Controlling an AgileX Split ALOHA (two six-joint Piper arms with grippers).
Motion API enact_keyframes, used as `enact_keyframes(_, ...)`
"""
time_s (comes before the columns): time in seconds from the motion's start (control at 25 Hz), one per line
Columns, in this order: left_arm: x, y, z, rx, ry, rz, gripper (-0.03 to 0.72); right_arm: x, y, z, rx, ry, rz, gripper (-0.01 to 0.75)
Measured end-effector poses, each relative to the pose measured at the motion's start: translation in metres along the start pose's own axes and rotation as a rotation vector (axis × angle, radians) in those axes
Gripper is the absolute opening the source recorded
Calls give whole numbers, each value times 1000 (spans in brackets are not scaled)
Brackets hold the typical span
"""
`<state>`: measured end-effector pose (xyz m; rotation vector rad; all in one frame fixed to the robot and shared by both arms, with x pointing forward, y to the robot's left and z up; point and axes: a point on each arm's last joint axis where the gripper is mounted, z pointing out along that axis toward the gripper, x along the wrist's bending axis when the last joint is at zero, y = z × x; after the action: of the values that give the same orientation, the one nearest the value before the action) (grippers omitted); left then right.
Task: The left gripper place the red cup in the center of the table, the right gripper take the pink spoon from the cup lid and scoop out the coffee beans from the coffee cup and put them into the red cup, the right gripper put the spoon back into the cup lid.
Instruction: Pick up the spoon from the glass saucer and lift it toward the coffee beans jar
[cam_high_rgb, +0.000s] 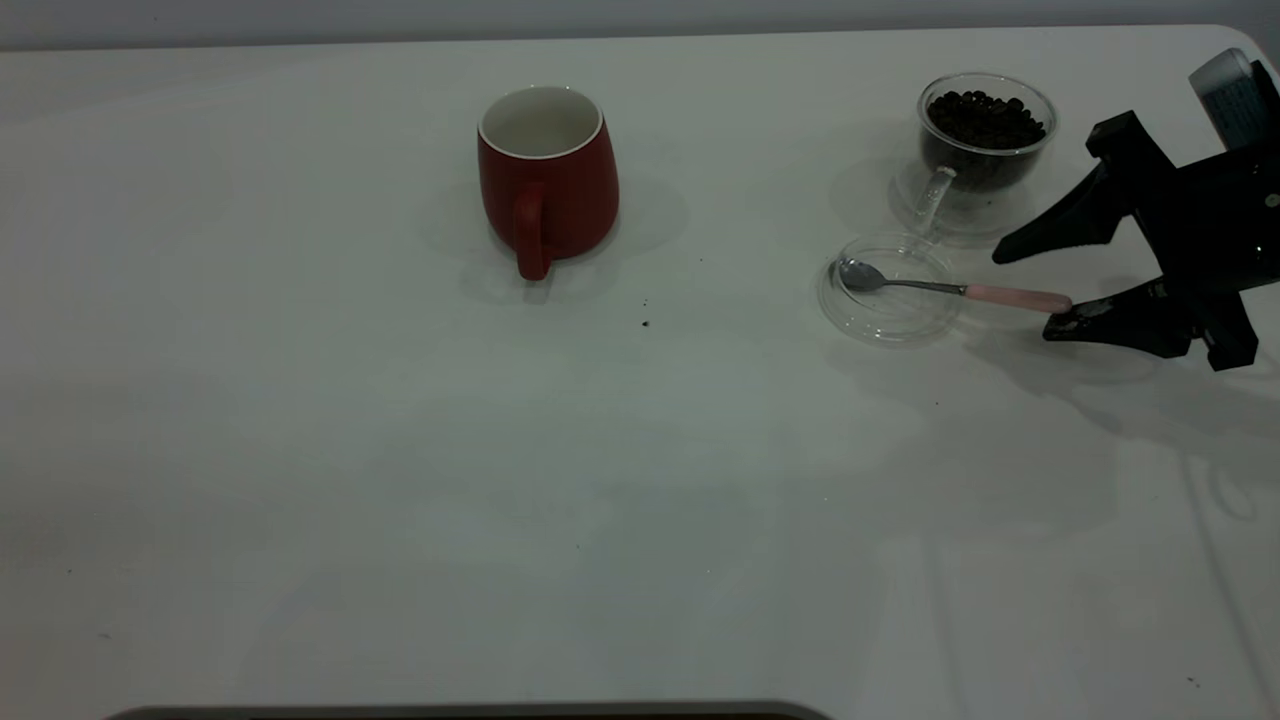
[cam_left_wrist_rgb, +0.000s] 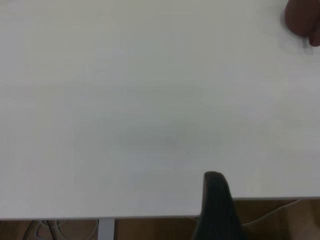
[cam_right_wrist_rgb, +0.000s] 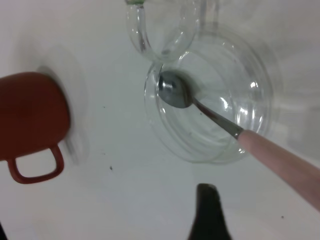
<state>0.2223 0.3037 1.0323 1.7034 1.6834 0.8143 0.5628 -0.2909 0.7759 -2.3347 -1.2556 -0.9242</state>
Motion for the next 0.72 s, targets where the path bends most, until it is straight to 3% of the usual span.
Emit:
enact_keyframes(0.4, 0, 0, 0, 0, 0, 0, 569, -1, 0, 0, -2, -8, -82, 163)
enact_keyframes(0.48, 0, 0, 0, 0, 0, 0, 569, 1, 0, 0, 1, 6, -92, 128)
enact_keyframes(0.72, 0, 0, 0, 0, 0, 0, 569, 2, -1, -2, 24, 50, -117, 120)
